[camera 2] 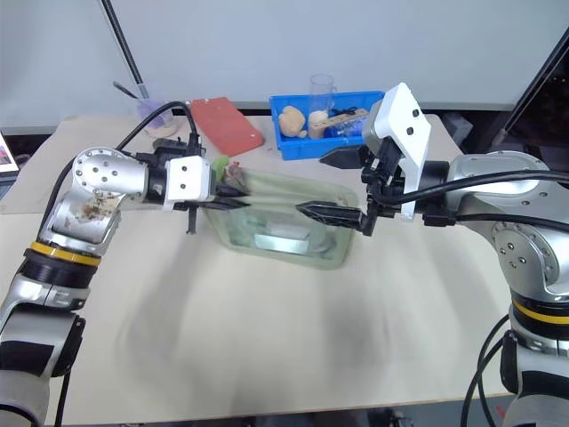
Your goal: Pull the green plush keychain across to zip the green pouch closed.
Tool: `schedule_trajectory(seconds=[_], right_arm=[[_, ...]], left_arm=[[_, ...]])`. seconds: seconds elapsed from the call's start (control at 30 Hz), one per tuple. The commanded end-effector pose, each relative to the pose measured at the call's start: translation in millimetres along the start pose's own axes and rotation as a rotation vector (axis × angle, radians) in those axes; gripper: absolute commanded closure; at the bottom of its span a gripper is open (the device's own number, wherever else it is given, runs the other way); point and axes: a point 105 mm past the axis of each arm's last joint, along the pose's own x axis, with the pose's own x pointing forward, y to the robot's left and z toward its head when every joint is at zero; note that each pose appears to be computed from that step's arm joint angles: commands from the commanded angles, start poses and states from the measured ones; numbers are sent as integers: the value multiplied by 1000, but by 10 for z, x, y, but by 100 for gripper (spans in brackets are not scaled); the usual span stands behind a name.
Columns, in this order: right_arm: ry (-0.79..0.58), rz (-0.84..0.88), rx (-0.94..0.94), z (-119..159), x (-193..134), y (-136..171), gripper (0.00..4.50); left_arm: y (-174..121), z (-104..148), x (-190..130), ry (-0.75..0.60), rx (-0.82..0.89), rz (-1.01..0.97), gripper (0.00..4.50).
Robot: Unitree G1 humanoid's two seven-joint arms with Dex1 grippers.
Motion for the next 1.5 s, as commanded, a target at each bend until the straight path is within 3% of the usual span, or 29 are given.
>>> schedule_trajectory(seconds=[0.03,0.4,0.73,0.8,0.83,1.07,1.1,1.37,1.5], right_arm=[[-39,-32,-49,130,-27,-62,0],[-48,13,-52,131,54,-94,0],[-29,63,-51,45,61,-54,0],[-27,63,-49,36,57,-65,0],[-27,66,-47,33,56,-62,0],[-30,79,-29,3,56,-62,0],[-25,79,-28,-14,53,-74,0],[112,52,-176,-283,0,-230,0],[165,74,-292,-424,55,-257,0]], left_arm=[[29,32,-143,84,17,60,447],[-67,87,-335,222,-40,99,447],[-312,136,-296,208,-55,59,447],[-313,167,-303,180,-77,52,360],[-318,175,-311,174,-87,46,338],[-244,414,-368,67,-36,38,25],[-227,462,-390,51,-41,34,4],[-84,798,-650,-73,-106,-3,4],[237,686,-1014,-96,-271,134,4]])
